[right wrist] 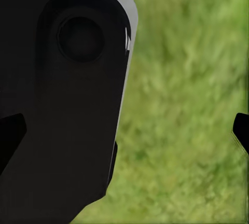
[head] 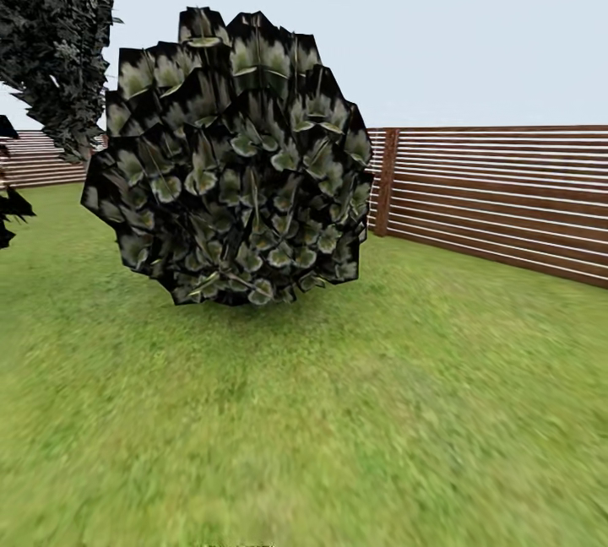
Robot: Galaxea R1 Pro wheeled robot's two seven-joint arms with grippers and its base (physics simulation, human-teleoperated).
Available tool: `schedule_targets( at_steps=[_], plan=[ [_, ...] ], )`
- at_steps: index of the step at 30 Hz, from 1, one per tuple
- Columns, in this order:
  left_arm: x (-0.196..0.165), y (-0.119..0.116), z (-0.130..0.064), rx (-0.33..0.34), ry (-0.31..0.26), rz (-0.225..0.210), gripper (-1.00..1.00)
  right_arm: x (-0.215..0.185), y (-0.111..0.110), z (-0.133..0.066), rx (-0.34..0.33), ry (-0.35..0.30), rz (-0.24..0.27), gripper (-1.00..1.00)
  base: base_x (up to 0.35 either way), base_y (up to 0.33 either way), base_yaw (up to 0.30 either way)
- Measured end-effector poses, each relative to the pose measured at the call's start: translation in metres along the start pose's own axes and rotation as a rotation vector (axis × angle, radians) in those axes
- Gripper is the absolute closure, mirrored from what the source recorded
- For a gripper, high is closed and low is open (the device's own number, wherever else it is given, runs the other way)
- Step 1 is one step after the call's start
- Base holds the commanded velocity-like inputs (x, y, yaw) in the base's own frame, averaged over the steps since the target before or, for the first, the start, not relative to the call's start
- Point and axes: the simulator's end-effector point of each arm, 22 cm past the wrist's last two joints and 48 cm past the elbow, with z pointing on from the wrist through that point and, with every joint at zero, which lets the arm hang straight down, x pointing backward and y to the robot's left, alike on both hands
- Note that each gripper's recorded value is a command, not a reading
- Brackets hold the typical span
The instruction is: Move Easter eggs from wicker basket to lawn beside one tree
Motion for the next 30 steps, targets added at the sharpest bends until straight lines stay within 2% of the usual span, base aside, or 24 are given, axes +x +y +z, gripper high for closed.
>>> schedule_targets(
  at_steps=[30],
  plan=[
    [0.0002,-0.0002,0.0000,0.000,0.001,0.003,-1.00,-0.0002,0.0013,-0.0001,-0.002,0.000,-0.001,-1.00,0.000,0.000,0.300]
  ],
)
